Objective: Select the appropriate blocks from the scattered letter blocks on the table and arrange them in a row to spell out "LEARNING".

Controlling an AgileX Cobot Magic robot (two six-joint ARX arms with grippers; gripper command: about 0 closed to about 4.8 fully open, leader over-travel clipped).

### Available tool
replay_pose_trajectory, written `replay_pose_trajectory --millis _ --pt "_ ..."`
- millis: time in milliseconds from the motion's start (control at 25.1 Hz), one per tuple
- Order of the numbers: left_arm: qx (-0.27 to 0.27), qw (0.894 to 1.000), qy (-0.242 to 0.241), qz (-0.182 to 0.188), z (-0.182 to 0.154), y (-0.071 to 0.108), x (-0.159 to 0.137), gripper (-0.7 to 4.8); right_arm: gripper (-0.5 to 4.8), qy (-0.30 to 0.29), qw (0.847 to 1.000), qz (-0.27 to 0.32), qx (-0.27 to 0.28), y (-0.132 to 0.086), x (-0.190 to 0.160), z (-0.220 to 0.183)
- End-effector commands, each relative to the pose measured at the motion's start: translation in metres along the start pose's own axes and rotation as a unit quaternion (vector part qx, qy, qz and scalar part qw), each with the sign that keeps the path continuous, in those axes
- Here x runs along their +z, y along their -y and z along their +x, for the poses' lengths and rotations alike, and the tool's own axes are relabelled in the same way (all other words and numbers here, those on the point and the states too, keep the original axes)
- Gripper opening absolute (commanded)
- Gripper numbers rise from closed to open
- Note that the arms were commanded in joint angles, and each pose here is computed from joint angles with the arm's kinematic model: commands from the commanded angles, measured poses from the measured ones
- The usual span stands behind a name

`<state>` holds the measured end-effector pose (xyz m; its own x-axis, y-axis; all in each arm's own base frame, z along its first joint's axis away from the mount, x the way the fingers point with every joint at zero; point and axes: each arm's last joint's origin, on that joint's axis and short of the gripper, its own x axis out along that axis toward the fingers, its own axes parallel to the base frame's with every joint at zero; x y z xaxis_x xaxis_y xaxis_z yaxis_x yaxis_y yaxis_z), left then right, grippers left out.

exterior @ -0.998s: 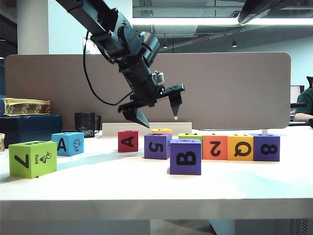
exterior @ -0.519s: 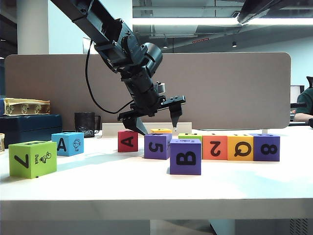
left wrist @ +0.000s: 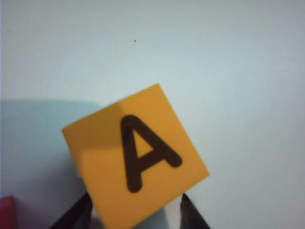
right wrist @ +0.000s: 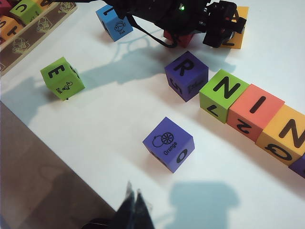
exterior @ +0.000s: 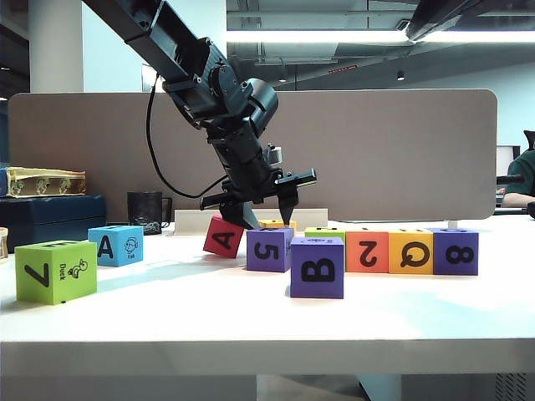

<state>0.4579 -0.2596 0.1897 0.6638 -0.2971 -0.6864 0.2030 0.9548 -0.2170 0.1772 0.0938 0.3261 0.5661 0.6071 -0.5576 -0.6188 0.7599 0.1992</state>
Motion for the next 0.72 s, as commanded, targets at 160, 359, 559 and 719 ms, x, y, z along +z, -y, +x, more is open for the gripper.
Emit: replay_pose_trajectory --millis 160,359,559,719 --pt "0.005 1.0 -0.008 0.003 0.001 -0.002 -0.002 2.32 -0.02 0.007 1.0 -0.004 0.004 -0.001 0.002 -0.001" --pt "-0.002 1.0 -0.001 0.025 -0.001 0.0 0.001 2.32 -0.02 0.007 1.0 -0.004 0.004 -0.001 0.002 -0.001" --pt "-0.006 0.999 0.015 0.038 -0.008 0.003 0.014 1.13 -0.02 0.007 1.0 -0.004 0.004 -0.001 0.002 -0.001" --pt "-0.01 0.998 0.025 0.05 -0.013 0.005 0.021 1.06 -0.02 0.007 1.0 -0.004 0.004 -0.001 0.002 -0.001"
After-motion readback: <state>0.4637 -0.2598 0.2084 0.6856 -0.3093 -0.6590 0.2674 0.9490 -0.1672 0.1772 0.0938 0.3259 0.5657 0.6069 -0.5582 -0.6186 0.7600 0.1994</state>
